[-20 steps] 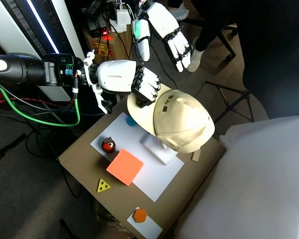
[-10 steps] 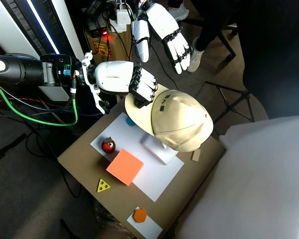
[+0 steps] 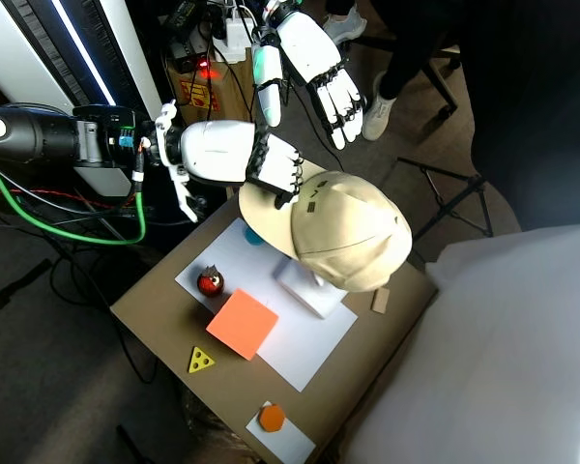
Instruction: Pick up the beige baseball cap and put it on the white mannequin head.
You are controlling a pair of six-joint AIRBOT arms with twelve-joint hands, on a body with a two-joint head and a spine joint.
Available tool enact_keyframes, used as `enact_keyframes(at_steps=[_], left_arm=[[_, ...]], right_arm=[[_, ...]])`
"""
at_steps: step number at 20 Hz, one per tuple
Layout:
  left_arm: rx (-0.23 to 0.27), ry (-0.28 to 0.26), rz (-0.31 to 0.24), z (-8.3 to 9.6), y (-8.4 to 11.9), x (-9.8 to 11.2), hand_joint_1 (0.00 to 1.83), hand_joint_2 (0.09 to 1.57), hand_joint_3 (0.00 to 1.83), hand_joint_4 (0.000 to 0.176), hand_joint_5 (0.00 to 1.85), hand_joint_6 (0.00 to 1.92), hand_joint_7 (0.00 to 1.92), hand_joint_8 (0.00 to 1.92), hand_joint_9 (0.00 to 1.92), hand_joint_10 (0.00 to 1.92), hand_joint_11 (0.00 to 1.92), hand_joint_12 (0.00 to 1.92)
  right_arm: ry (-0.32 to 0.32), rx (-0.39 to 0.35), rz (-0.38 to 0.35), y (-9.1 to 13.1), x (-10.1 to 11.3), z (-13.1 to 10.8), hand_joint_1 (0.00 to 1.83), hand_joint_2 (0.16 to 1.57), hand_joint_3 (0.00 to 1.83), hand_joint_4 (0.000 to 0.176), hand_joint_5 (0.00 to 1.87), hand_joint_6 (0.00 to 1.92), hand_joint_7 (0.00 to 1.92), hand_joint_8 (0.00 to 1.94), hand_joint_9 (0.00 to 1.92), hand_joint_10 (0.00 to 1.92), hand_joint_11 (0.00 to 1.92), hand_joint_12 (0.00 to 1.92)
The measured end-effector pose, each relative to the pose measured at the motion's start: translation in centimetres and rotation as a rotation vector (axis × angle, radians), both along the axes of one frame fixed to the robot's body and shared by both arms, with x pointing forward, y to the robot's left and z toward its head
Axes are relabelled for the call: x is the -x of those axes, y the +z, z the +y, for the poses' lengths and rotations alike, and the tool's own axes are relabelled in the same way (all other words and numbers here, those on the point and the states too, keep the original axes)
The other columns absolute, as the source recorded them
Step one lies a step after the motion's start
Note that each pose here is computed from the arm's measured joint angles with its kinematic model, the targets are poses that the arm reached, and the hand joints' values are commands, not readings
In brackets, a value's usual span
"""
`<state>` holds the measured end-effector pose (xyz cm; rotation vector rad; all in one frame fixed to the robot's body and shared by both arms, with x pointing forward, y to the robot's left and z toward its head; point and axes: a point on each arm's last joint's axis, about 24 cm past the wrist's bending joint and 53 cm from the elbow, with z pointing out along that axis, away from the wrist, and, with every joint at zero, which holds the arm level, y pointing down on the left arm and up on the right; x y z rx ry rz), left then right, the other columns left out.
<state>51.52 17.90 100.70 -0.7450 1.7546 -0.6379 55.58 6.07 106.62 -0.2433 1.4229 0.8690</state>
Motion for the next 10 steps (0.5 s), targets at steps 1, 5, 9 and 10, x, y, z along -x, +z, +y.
enact_keyframes(at_steps=[1,5,9,10], left_arm=[[0.001,-0.002,-0.001,-0.1,0.0,0.0,0.00,1.14,0.00,0.063,0.19,0.00,0.16,0.00,0.13,0.00,0.00,0.50],[-0.003,0.005,0.000,0.0,0.1,-0.1,0.00,1.14,0.00,0.063,0.19,0.00,0.15,0.00,0.14,0.00,0.00,0.50],[-0.013,-0.005,-0.009,-0.2,0.3,-0.2,0.00,1.14,0.00,0.063,0.19,0.00,0.15,0.00,0.14,0.00,0.00,0.50],[-0.017,-0.006,-0.009,-0.2,0.3,-0.2,0.00,1.14,0.00,0.062,0.19,0.00,0.15,0.00,0.14,0.00,0.00,0.52]], right_arm=[[0.005,0.004,0.005,-0.1,0.1,0.1,0.96,1.16,0.00,0.000,0.62,0.02,0.63,0.01,0.53,0.20,0.16,1.34],[0.006,0.019,0.002,-0.2,0.6,0.0,0.91,1.13,0.00,0.000,0.55,0.00,0.55,0.00,0.47,0.08,0.02,1.27],[0.014,0.031,0.100,-1.8,2.8,-0.3,0.78,1.06,0.00,0.000,0.33,0.00,0.32,0.00,0.31,0.00,0.00,1.09],[0.007,0.029,0.124,-2.1,2.8,-0.4,0.75,1.05,0.00,0.001,0.27,0.00,0.27,0.00,0.27,0.00,0.00,1.04]])
